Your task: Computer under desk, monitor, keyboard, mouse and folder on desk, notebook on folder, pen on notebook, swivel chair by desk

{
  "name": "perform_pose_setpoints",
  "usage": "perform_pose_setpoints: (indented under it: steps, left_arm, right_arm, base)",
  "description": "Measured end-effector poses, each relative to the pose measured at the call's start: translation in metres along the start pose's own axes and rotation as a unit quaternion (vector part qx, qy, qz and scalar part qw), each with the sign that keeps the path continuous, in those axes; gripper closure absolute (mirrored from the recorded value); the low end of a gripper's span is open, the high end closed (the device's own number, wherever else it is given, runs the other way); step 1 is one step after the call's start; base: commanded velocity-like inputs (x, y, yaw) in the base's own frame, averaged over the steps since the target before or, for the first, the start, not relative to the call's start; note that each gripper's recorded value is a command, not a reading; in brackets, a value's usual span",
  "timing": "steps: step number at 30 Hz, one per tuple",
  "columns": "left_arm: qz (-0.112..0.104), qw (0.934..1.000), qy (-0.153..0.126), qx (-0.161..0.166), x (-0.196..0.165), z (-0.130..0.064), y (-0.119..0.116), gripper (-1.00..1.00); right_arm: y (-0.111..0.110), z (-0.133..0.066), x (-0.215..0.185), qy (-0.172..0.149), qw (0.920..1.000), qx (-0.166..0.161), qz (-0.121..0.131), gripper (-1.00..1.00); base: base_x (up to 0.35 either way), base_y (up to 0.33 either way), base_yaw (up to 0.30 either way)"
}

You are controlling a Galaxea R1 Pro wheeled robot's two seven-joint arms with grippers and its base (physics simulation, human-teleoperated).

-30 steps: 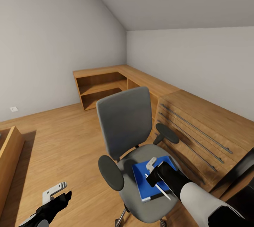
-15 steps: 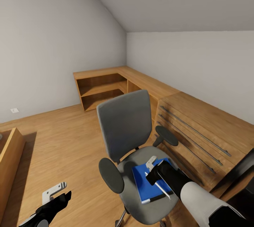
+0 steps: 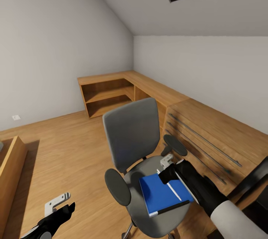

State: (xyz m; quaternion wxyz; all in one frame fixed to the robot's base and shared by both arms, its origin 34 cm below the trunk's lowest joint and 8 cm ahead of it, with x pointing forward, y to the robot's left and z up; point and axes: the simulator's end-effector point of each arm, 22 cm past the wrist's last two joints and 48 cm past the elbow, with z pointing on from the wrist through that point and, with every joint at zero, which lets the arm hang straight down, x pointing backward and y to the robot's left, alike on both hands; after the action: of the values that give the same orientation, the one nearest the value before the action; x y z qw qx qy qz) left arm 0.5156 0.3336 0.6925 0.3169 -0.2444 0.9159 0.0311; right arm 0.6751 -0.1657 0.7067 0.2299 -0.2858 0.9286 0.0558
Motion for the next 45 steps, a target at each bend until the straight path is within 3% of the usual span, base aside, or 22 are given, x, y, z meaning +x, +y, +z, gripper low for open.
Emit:
perform_pose_setpoints:
  steps: [3, 6, 9, 13, 21, 29, 30, 31, 32, 33, 35, 39, 40, 42, 45]
  left_arm:
    - [0.0, 1.0, 0.0, -0.001, -0.003, -0.004, 0.0, -1.0]
    - [0.0, 1.0, 0.0, -0.001, -0.006, -0.007, 0.0, -1.0]
    - [-0.001, 1.0, 0.001, -0.002, -0.008, -0.011, 0.0, -1.0]
    - [-0.001, 1.0, 0.003, -0.002, -0.01, -0.015, 0.0, -1.0]
    - [-0.001, 1.0, 0.004, -0.003, -0.016, -0.025, -0.001, -1.0]
    - [-0.001, 1.0, 0.008, -0.004, -0.02, -0.033, -0.001, -1.0]
    - [-0.001, 0.9978, 0.058, -0.031, 0.025, -0.017, 0.023, -1.0]
    - [-0.005, 0.9962, 0.073, -0.048, 0.045, -0.01, 0.038, -1.0]
    - [-0.011, 0.9957, 0.072, -0.057, 0.052, -0.007, 0.046, -1.0]
    - [-0.029, 0.9953, 0.048, -0.079, 0.061, 0.001, 0.065, -1.0]
    - [-0.034, 0.9943, 0.042, -0.092, 0.069, 0.002, 0.075, -1.0]
    - [-0.033, 0.9928, 0.056, -0.101, 0.086, -0.001, 0.083, -1.0]
    - [-0.032, 0.9925, 0.061, -0.101, 0.091, -0.001, 0.083, -1.0]
    - [-0.032, 0.9923, 0.063, -0.102, 0.091, -0.004, 0.085, -1.0]
    - [-0.031, 0.9921, 0.064, -0.103, 0.09, -0.007, 0.086, -1.0]
  right_arm:
    - [-0.003, -0.015, -0.007, -0.006, 0.9998, 0.017, 0.005, 1.0]
    - [-0.019, -0.029, -0.018, -0.021, 0.9986, 0.042, 0.024, 1.0]
    - [-0.042, -0.05, -0.029, -0.049, 0.9941, 0.082, 0.051, 1.0]
    - [-0.048, -0.069, -0.032, -0.067, 0.9893, 0.115, 0.058, 1.0]
    - [-0.04, -0.083, -0.04, -0.079, 0.9889, 0.103, 0.072, 1.0]
    - [-0.039, -0.103, -0.057, -0.097, 0.9876, 0.102, 0.071, 1.0]
    - [-0.039, -0.108, -0.062, -0.103, 0.9869, 0.103, 0.07, 1.0]
    - [-0.039, -0.11, -0.064, -0.104, 0.9868, 0.103, 0.069, 1.0]
    - [-0.039, -0.112, -0.066, -0.106, 0.9866, 0.103, 0.069, 1.0]
    - [-0.039, -0.115, -0.068, -0.109, 0.9863, 0.104, 0.068, 1.0]
    - [-0.042, -0.119, -0.07, -0.11, 0.9856, 0.106, 0.071, 1.0]
    - [-0.066, -0.133, -0.069, -0.117, 0.9803, 0.12, 0.105, 1.0]
    - [-0.075, -0.138, -0.07, -0.123, 0.9767, 0.123, 0.125, 1.0]
    - [-0.079, -0.143, -0.073, -0.13, 0.9739, 0.122, 0.14, 1.0]
    - [-0.101, -0.163, -0.075, -0.146, 0.9631, 0.134, 0.181, 1.0]
  base:
    - [-0.003, 0.0, 0.0]
    - [-0.168, 0.0, 0.0]
    - [-0.293, 0.0, 0.0]
    - [-0.323, 0.0, 0.0]
    - [-0.064, 0.0, 0.0]
    - [0.0, 0.0, 0.0]
    - [0.0, 0.0, 0.0]
    - [0.0, 0.0, 0.0]
    - [0.0, 0.0, 0.0]
    - [0.0, 0.0, 0.0]
    - [0.0, 0.0, 0.0]
    - [0.0, 0.0, 0.0]
    - [0.0, 0.0, 0.0]
    - [0.0, 0.0, 0.0]
    - [0.0, 0.0, 0.0]
